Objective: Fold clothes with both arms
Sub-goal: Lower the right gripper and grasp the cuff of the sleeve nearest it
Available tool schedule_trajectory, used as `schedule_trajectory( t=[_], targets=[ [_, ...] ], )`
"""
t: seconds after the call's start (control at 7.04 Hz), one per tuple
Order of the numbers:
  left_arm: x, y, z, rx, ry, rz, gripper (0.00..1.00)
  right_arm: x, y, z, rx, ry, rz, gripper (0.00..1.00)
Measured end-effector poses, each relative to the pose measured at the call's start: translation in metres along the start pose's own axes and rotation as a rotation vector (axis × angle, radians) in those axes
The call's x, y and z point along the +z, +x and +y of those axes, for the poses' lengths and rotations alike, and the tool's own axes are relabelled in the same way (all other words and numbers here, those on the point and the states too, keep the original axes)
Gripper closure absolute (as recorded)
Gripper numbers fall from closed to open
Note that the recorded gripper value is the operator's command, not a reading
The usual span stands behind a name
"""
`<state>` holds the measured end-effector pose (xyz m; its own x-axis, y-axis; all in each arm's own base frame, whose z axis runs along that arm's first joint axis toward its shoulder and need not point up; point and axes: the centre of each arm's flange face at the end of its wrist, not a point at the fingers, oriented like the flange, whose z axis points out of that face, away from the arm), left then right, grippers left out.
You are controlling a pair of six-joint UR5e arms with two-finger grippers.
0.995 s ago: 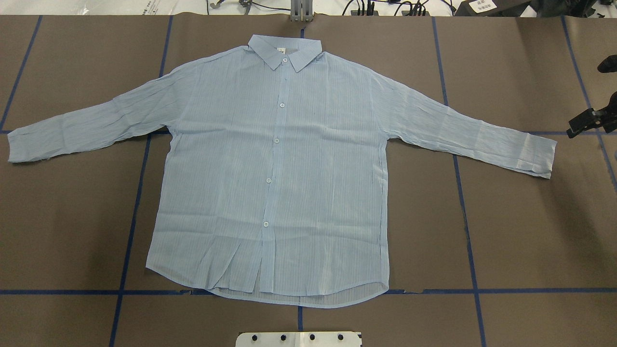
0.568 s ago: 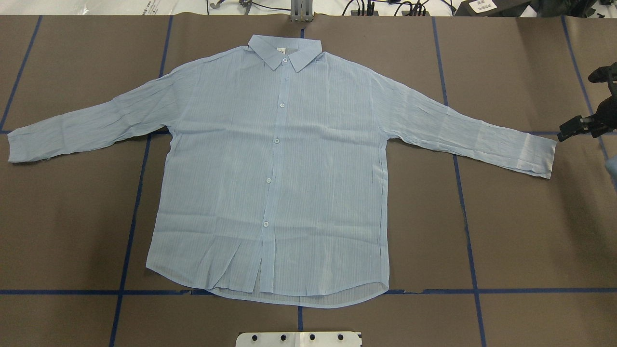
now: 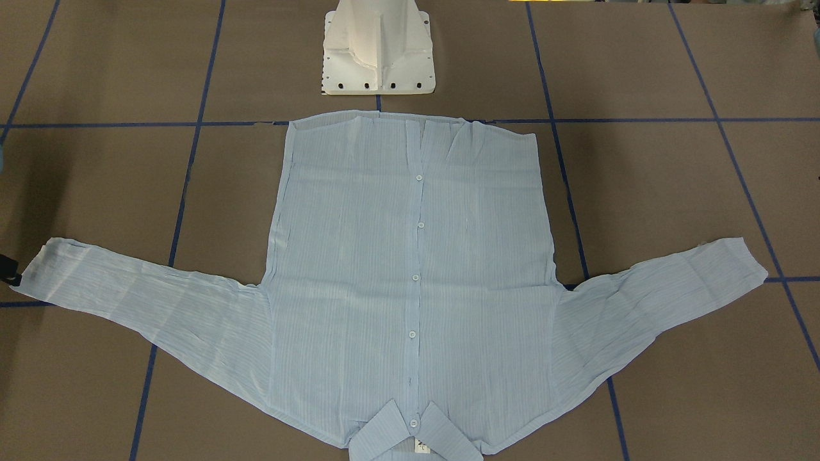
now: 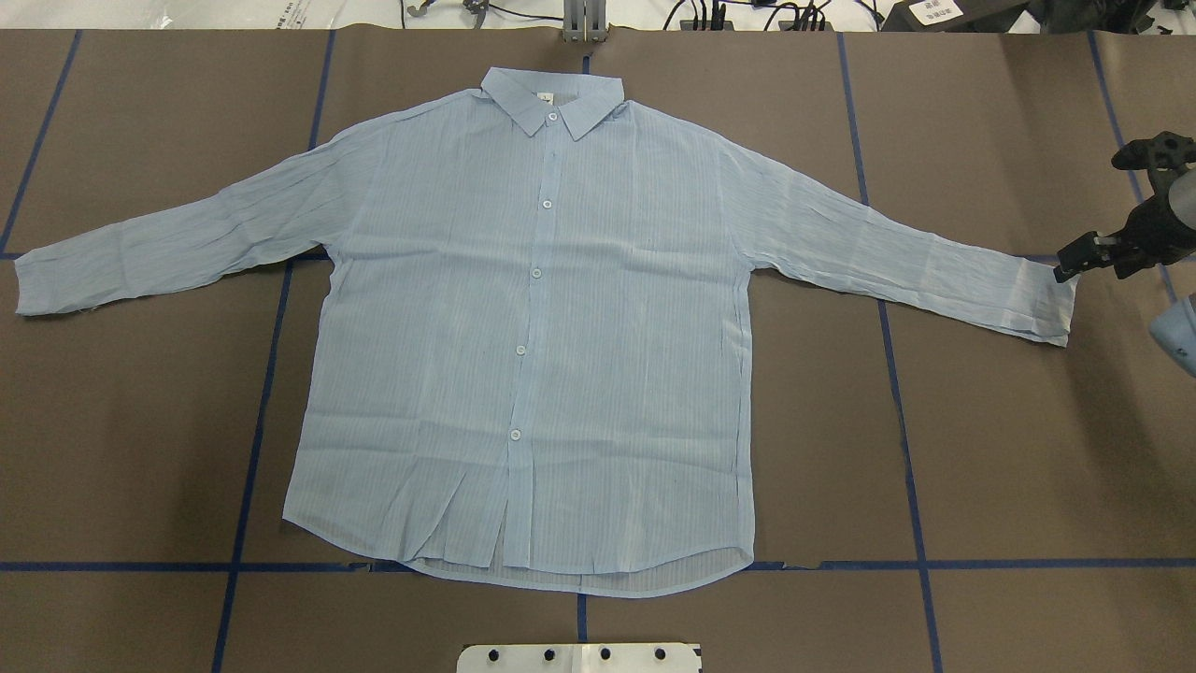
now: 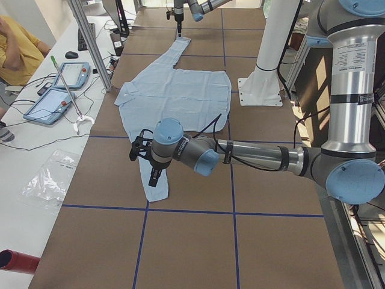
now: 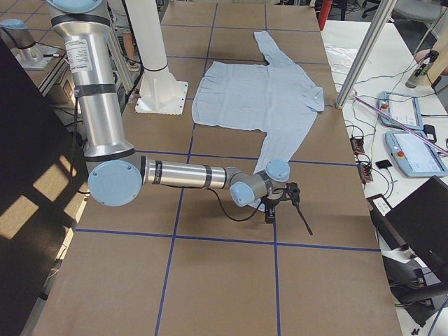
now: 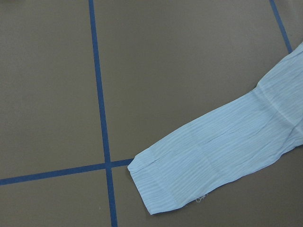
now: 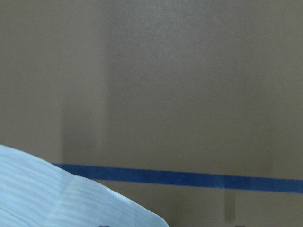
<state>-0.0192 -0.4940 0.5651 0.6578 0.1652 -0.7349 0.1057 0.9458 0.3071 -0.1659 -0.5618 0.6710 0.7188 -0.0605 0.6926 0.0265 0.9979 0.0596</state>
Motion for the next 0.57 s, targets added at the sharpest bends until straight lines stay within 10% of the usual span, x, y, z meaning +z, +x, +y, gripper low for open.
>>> schedule_trajectory(
  t=[0.57],
  targets=[
    [-0.0004, 0.0024, 0.0023, 0.001, -0.008, 0.033, 0.00, 0.0035, -0.0074, -0.0030, -0.006, -0.010, -0.011, 1.00]
  ],
)
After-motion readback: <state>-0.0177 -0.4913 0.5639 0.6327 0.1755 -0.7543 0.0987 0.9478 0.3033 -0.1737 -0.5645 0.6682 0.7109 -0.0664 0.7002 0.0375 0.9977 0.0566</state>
